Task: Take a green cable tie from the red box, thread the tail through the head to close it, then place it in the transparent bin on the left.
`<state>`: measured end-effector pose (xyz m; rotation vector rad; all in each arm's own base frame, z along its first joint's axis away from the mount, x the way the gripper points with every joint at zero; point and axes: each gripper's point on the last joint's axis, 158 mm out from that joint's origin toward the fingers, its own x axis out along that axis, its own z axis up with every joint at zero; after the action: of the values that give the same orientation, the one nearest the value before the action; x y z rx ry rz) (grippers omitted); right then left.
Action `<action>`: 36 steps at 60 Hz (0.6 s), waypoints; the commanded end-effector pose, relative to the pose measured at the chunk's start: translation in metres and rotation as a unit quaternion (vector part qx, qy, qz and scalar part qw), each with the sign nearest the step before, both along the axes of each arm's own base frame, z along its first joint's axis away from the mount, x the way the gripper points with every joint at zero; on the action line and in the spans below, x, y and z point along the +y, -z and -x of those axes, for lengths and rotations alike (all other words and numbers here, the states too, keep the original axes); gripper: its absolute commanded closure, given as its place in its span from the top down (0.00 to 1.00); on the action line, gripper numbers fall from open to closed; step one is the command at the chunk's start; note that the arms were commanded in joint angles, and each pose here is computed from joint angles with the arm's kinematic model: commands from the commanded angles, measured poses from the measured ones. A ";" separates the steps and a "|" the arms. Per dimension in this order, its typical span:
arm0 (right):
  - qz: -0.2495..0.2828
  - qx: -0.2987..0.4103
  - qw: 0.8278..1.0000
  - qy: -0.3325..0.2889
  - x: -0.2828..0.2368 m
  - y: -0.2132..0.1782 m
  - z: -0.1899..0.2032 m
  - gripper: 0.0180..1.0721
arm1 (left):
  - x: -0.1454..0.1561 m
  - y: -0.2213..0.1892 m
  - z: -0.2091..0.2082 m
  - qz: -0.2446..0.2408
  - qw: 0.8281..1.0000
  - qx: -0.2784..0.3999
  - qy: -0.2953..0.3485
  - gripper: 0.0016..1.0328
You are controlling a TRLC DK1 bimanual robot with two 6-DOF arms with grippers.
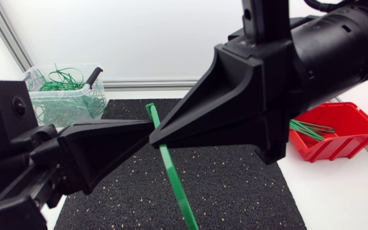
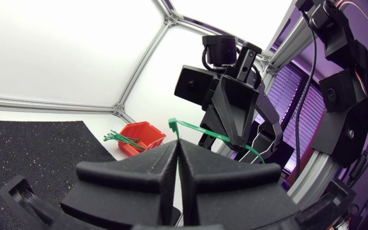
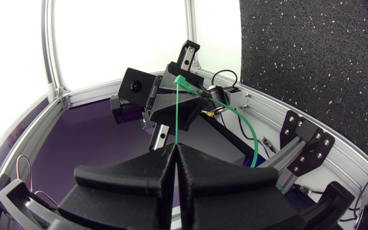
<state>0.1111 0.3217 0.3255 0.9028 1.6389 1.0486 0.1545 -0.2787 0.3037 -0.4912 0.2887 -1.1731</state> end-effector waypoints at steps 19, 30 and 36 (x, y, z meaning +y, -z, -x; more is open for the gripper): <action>0.002 0.014 1.000 0.005 -0.004 0.004 0.003 0.05 | 0.000 -0.011 -0.001 0.004 1.000 -0.020 -0.004 0.03; 0.004 0.017 1.000 0.005 -0.003 0.008 0.003 0.05 | -0.001 -0.012 -0.003 0.003 1.000 -0.021 -0.006 0.03; 0.003 0.016 1.000 0.005 -0.003 0.008 0.003 0.05 | -0.002 -0.013 -0.003 0.003 1.000 -0.021 -0.005 0.03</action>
<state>0.1087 0.3194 0.3223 0.9038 1.6344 1.0516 0.1575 -0.2796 0.3014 -0.4810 0.2895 -1.1613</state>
